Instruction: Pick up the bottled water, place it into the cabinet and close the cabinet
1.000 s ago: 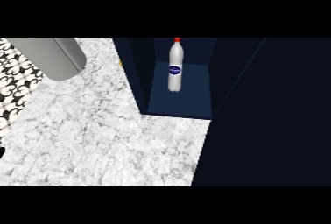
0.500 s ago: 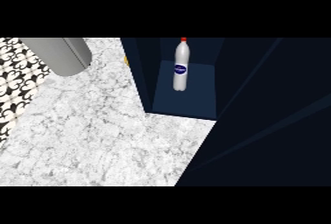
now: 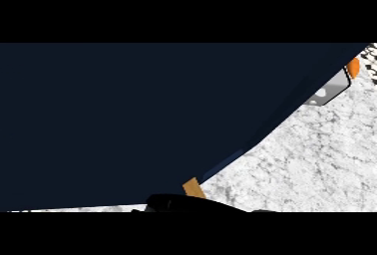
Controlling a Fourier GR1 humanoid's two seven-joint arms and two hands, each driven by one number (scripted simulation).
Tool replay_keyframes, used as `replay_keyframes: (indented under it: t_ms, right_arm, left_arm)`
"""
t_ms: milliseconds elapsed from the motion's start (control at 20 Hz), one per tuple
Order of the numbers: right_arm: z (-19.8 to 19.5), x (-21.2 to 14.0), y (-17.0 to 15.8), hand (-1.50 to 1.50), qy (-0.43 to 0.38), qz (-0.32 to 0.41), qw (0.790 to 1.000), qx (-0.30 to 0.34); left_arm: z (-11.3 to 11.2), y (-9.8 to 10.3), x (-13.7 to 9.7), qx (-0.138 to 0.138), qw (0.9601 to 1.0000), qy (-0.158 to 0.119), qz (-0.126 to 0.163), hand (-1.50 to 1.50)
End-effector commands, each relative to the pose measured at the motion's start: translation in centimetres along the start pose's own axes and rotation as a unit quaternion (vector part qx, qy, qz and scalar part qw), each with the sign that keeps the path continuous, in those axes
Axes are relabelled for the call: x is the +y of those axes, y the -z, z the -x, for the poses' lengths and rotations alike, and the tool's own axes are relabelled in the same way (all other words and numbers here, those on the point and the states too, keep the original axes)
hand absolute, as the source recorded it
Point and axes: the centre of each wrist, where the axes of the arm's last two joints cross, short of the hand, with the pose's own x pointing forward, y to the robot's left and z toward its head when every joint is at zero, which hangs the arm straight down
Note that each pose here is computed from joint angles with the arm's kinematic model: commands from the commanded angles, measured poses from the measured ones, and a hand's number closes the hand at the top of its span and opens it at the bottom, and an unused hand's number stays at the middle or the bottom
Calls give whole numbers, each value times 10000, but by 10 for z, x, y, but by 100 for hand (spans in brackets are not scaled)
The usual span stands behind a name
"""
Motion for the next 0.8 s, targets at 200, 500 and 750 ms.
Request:
replay_keyframes:
  t_ms: [200, 500, 750]
  right_arm:
    - [-29, -19, 70, 150, 235, -394, 9979, 451]
    - [-5, -68, 67, 150, 1119, -172, 9923, 495]
    - [-5, -99, 73, 150, 1291, 131, 9899, 575]
  left_arm:
    - [-4, -40, 18, -90, 9994, -31, -327, -150]
    - [-32, -54, 42, -160, 9987, 86, -478, -150]
    - [-31, -61, 30, -116, 9987, 130, -475, -150]
